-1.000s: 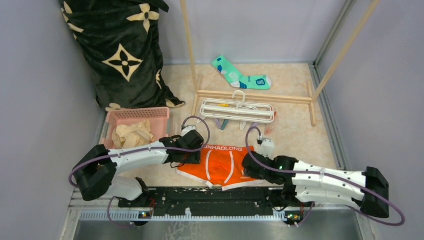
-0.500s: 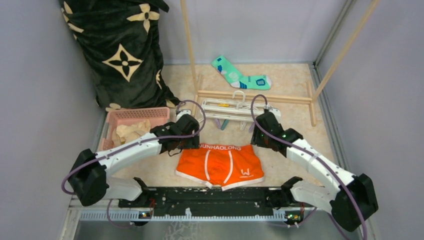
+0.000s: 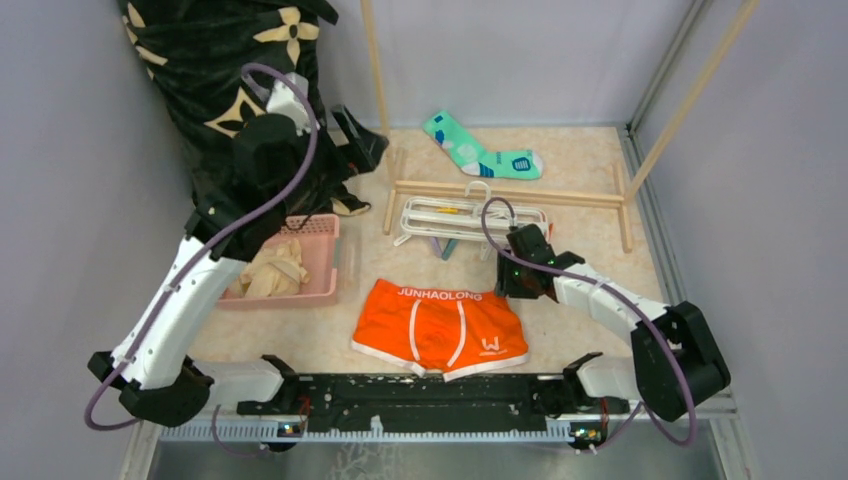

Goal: Clip the underwear to the hanger
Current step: Flatten out the underwear at the center of the board.

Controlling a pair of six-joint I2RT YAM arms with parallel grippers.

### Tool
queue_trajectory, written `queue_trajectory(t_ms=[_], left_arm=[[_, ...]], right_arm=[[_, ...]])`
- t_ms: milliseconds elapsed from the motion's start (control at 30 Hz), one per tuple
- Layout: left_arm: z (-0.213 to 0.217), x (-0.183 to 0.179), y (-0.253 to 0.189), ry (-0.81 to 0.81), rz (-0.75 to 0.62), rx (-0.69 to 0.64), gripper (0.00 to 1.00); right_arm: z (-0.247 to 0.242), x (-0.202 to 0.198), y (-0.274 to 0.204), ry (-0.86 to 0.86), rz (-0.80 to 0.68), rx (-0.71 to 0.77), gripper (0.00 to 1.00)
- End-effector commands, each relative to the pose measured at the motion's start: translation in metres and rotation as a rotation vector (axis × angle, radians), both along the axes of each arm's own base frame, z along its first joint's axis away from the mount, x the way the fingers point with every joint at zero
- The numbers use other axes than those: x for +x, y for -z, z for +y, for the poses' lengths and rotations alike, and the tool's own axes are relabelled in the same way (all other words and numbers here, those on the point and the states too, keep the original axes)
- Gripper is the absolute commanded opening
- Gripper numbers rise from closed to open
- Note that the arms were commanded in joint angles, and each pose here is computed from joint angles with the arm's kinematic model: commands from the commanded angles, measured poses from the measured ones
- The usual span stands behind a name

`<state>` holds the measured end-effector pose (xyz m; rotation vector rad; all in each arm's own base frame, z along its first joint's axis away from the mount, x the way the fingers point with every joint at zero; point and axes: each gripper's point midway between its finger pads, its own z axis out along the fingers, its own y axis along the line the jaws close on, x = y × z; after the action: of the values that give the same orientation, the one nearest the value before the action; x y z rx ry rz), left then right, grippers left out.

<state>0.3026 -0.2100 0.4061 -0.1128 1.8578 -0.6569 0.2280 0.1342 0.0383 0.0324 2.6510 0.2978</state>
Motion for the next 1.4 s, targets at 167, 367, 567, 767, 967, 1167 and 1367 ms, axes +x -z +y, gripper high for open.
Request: queue_trajectory(t_ms=[167, 367, 567, 767, 967, 1167, 1367], left_arm=[[-0.005, -0.004, -0.075, 0.038, -0.043, -0.086, 1.0], [-0.008, -0.007, -0.093, 0.061, -0.099, -0.136, 1.0], [-0.007, -0.005, -0.097, 0.055, -0.127, -0.143, 1.0], [0.001, -0.01, -0.103, 0.039, -0.157, -0.163, 1.0], [-0.002, -0.009, -0.099, 0.045, -0.159, -0.164, 1.0], [-0.001, -0.002, -0.057, 0.039, -0.112, -0.073, 1.0], [-0.016, 0.016, 0.046, 0.097, 0.05, 0.116, 1.0]], right_arm=[[0.008, 0.018, 0.008, -0.026, -0.03, 0.011, 0.46], [0.007, 0.02, 0.014, -0.004, -0.029, 0.017, 0.34], [-0.008, 0.024, 0.014, 0.046, -0.033, -0.017, 0.04], [-0.027, 0.022, 0.011, 0.098, -0.036, -0.07, 0.03], [-0.027, 0.031, -0.017, 0.099, -0.114, -0.041, 0.33], [-0.01, 0.052, -0.098, -0.035, -0.408, 0.063, 0.44], [0.008, 0.058, -0.154, -0.117, -0.618, 0.183, 0.56]])
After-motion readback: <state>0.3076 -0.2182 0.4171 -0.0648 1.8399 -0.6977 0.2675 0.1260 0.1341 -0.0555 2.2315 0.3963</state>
